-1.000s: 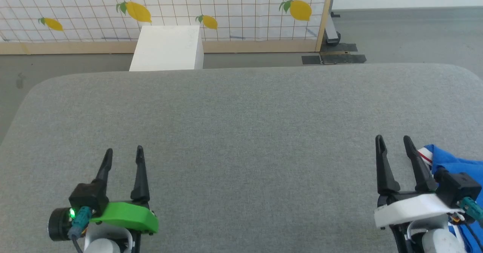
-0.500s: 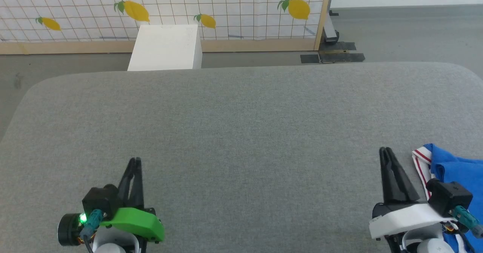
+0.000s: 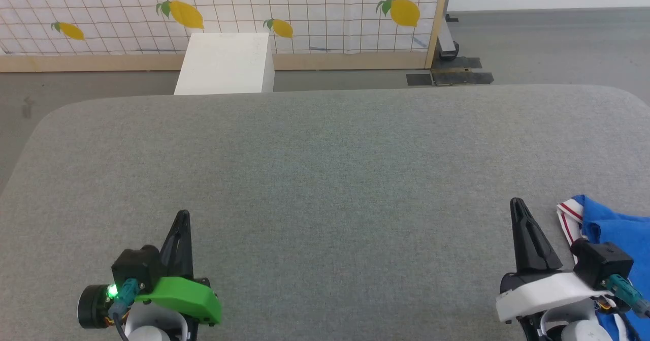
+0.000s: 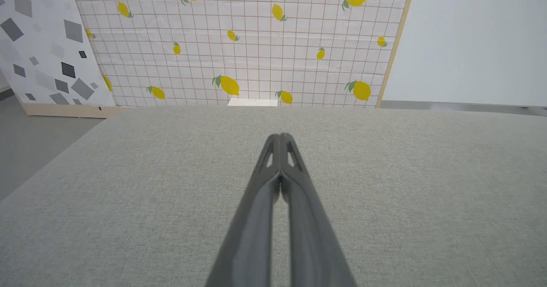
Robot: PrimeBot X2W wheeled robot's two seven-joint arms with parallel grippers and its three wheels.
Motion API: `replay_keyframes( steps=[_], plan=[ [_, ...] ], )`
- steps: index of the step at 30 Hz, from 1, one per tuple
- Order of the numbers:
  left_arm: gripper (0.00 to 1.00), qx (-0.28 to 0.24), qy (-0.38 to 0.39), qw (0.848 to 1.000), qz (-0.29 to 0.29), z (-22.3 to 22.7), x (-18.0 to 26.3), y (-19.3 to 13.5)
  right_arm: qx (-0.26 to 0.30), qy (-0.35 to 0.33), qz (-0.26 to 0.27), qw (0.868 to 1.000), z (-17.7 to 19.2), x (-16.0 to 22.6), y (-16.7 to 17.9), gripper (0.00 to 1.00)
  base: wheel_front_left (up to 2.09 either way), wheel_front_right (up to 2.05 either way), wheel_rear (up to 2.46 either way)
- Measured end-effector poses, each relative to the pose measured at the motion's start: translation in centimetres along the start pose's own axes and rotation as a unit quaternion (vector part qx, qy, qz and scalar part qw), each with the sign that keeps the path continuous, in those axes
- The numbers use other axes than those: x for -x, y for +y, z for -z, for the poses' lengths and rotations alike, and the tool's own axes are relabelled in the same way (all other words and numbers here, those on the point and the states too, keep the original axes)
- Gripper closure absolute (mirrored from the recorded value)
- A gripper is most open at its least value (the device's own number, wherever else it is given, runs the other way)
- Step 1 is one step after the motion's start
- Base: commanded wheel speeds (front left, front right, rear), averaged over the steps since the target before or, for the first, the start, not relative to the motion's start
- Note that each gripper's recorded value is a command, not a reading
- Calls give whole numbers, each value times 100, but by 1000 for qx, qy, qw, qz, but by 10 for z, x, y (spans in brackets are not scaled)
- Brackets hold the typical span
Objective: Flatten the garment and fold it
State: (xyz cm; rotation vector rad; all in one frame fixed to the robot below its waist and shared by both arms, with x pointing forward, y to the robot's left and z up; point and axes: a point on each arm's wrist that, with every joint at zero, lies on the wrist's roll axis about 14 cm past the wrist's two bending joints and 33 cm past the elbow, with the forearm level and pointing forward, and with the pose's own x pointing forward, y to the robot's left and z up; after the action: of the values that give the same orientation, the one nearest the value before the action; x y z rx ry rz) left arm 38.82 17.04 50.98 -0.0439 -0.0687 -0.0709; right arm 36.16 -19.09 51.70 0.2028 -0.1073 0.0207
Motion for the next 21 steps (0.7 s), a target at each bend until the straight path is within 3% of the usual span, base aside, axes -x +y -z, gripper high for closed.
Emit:
replay_keyframes(
  steps=[21],
  plan=[
    [100, -9, 6, 1000, -2, -4, 1, 0, 22, 12, -14, 1000, -1, -4, 7, 100, 0, 0, 0]
  ],
)
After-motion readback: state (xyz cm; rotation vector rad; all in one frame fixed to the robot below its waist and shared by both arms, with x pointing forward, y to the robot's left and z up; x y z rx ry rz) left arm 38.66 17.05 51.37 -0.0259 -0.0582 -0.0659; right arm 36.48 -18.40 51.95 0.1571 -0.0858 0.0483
